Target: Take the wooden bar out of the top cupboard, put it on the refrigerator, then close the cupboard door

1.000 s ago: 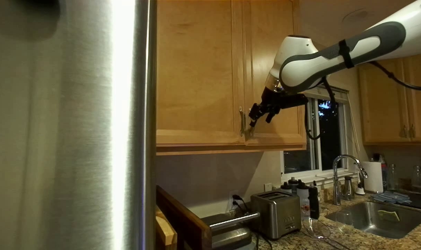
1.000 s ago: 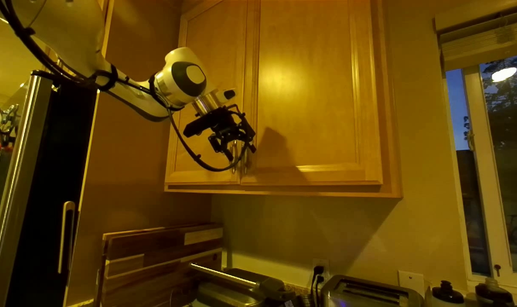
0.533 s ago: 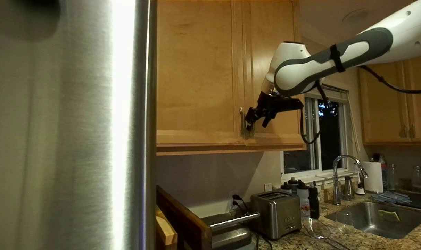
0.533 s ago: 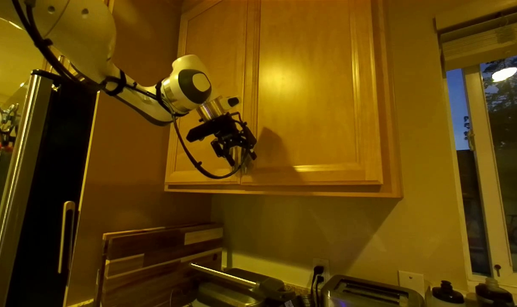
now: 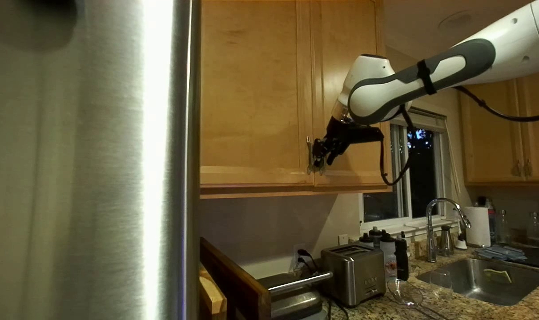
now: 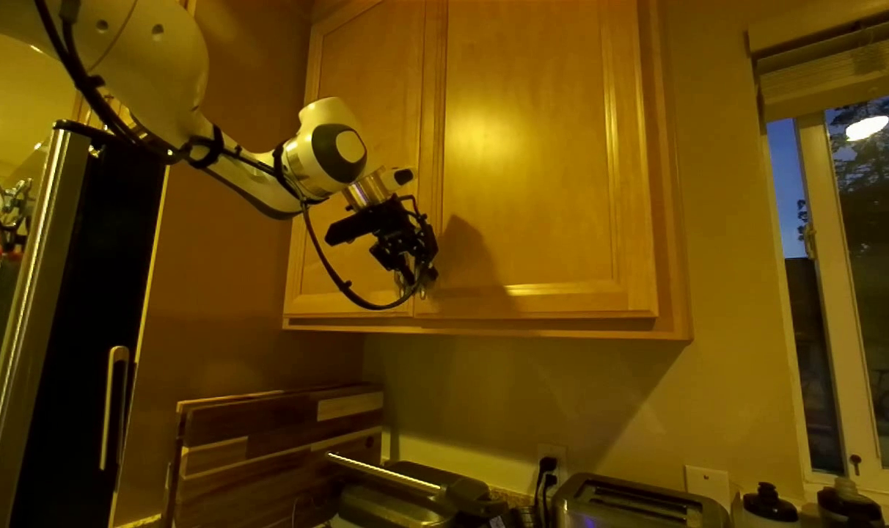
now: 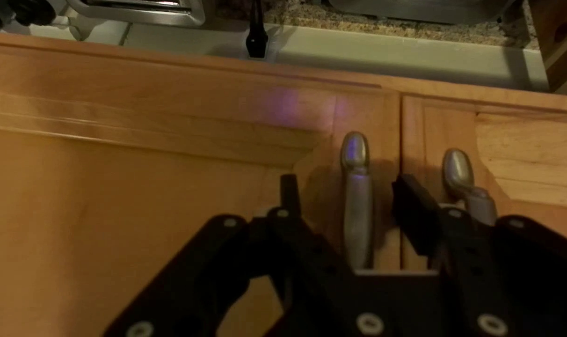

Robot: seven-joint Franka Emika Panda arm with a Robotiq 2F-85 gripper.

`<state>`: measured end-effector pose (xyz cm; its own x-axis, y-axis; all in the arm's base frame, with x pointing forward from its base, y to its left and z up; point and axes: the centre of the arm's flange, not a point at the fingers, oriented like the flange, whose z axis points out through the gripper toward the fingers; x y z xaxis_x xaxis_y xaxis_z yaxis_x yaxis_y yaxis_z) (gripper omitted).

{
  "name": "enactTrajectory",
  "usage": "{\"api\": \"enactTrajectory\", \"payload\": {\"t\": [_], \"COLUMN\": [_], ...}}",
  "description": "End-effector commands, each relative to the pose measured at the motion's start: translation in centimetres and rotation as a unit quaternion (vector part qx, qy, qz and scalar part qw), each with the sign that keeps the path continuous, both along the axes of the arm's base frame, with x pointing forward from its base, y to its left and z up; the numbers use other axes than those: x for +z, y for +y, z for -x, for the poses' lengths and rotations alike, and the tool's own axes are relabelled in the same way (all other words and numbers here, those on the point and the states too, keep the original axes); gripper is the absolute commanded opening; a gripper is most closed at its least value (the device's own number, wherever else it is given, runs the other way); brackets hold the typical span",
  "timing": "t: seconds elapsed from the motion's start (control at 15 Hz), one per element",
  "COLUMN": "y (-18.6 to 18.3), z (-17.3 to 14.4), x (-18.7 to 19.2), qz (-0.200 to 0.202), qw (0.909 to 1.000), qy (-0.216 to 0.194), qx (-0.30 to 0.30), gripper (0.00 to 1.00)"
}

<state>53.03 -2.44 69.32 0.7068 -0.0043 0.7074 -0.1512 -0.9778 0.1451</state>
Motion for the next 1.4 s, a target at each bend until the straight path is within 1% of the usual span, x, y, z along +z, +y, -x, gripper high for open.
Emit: {"api": "enactTrajectory", "payload": {"t": [0.0,0.07,0.13,0.2,0.33,0.4,0.47,0.53,0.73,0.87,1.07,1.2,1.33], "y": [-0.1,0.0,0.3,0.4,0.8,0.7,0.6,0.4,-0.1,-0.7,-1.5,-2.2,-3.2], "z": [0.5,0.6,0.8,1.0,1.6,1.9,2.0,2.3,3.9,6.2,11.0,13.8,16.8], "x": [0.5,0.6,0.5,0.4,0.2,0.1,0.1,0.0,-0.4,-0.3,0.1,0.3,0.3], "qz": [-0.007,-0.007,-0.006,-0.005,0.001,0.004,0.001,0.004,0.014,0.016,0.013,0.011,0.002], "qw": [0.9997,0.9998,0.9998,0.9999,0.9999,0.9999,0.9999,0.9999,0.9997,0.9994,0.9994,0.9997,0.9987], "qy": [-0.022,-0.021,-0.018,-0.016,-0.012,-0.013,-0.013,-0.01,0.015,0.024,0.022,0.023,0.027], "qx": [-0.004,-0.003,0.0,0.001,0.005,0.007,0.008,0.009,0.01,0.018,0.023,0.003,-0.044], "gripper": [0.24,0.19,0.12,0.08,0.1,0.06,0.06,0.09,0.09,0.09,0.08,0.08,0.08]}}
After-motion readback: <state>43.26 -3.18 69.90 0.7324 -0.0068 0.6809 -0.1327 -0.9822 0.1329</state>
